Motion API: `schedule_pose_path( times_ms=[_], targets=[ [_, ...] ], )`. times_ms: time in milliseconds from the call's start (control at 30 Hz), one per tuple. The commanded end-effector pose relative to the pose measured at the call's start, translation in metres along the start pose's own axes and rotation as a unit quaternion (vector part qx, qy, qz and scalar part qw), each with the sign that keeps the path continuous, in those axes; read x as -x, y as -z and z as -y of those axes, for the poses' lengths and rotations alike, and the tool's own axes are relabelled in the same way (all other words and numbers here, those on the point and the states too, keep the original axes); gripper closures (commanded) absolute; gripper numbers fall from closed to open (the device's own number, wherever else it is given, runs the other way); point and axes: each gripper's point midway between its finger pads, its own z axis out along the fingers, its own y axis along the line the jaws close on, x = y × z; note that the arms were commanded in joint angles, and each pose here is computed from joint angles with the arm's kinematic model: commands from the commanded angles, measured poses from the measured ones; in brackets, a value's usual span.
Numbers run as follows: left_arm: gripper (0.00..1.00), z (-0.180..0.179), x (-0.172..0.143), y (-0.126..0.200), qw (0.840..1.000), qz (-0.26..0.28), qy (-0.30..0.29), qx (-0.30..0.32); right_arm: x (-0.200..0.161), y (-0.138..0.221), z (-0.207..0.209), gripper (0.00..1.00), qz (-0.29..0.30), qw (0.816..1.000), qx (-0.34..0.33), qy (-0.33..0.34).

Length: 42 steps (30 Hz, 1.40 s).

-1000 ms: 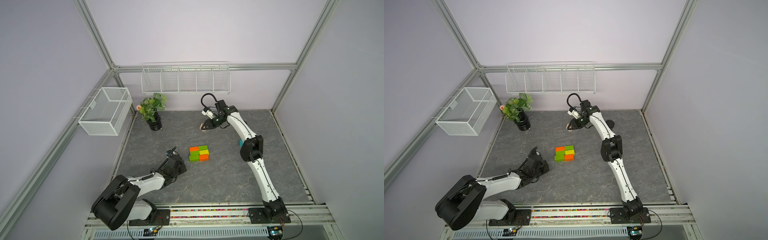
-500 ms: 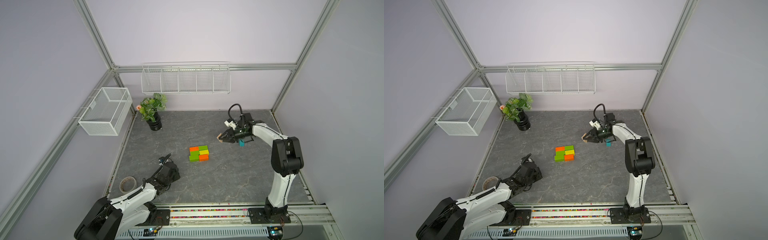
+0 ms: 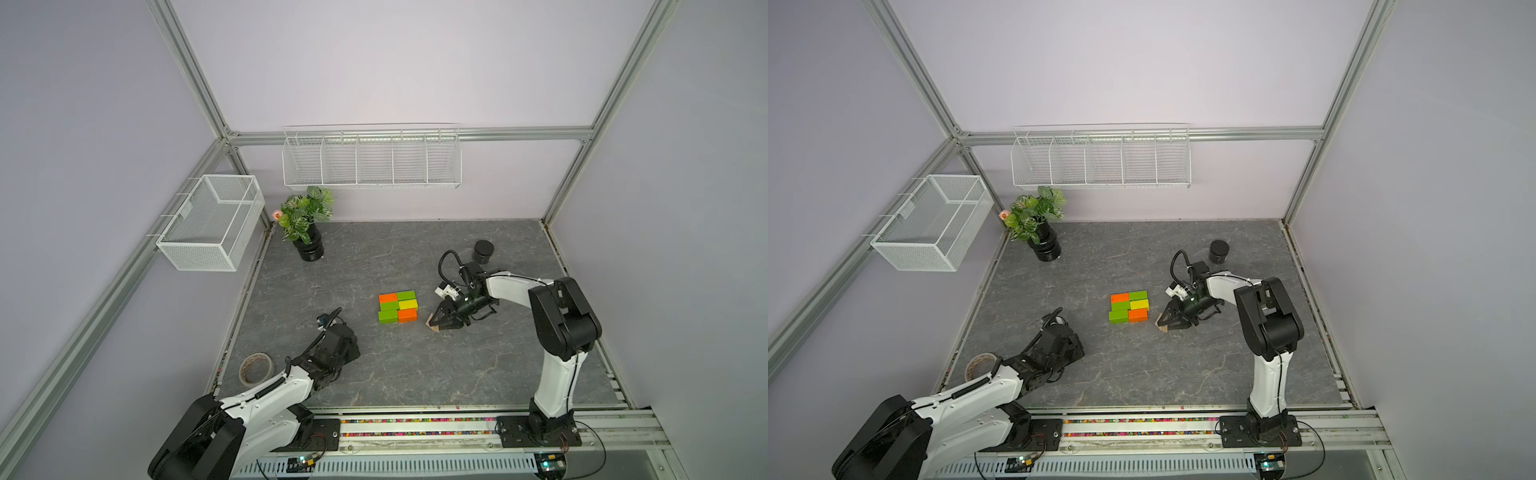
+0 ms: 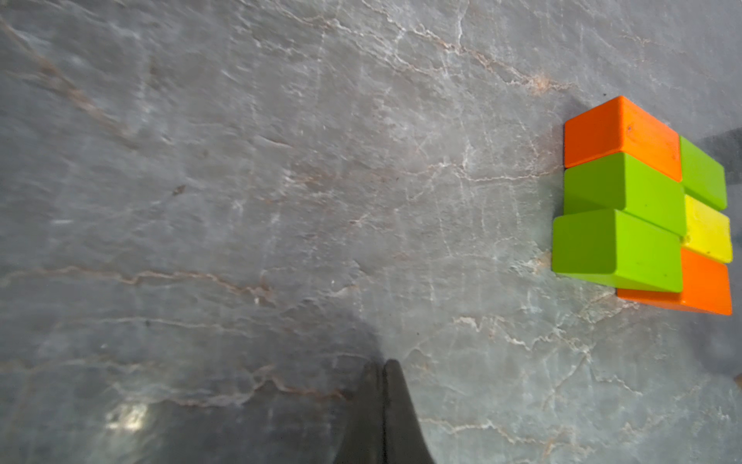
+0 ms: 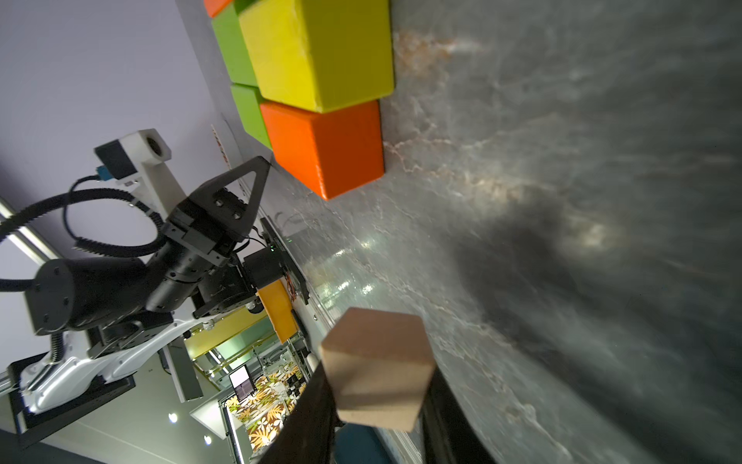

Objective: Assemble a piece of candy with building blocks
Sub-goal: Place the building block at the center of the board.

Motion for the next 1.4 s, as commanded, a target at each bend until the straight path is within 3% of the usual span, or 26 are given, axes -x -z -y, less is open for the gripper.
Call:
schedule_pose_path(
  times_ms=[0,100,200,533,833,1067,1367],
  targets=[
    [1.00,-0.024,-0.014,-0.001,0.999,-0.022,-0.004,0.046,-0.015,-0.011,0.020,0.64,-0.034,0.998,-0.053,-0.020],
    [1.00,-0.024,-0.014,-0.001,0.999,-0.022,-0.004,0.046,-0.018,-0.012,0.032,0.54,-0.038,0.996,-0.081,-0.031],
    [1.00,-0.024,-0.014,-0.002,0.999,-0.023,-0.004,0.047,-0.023,-0.011,0.048,0.51,-0.047,0.991,-0.120,-0.041],
    [1.00,-0.024,-0.016,-0.003,0.999,-0.026,-0.006,0.047,-0.037,0.017,0.078,0.53,-0.042,0.965,-0.253,-0.048],
    [1.00,-0.024,-0.019,-0.007,0.998,-0.033,-0.008,0.049,-0.026,0.061,0.084,0.54,0.037,0.941,-0.336,-0.025],
    [1.00,-0.024,-0.020,-0.008,0.998,-0.037,-0.008,0.052,-0.027,0.062,0.085,0.57,0.046,0.945,-0.324,-0.026],
    [1.00,-0.024,-0.020,-0.009,0.998,-0.040,-0.008,0.054,-0.023,0.080,0.029,0.54,0.113,0.961,-0.253,0.030]
  ],
)
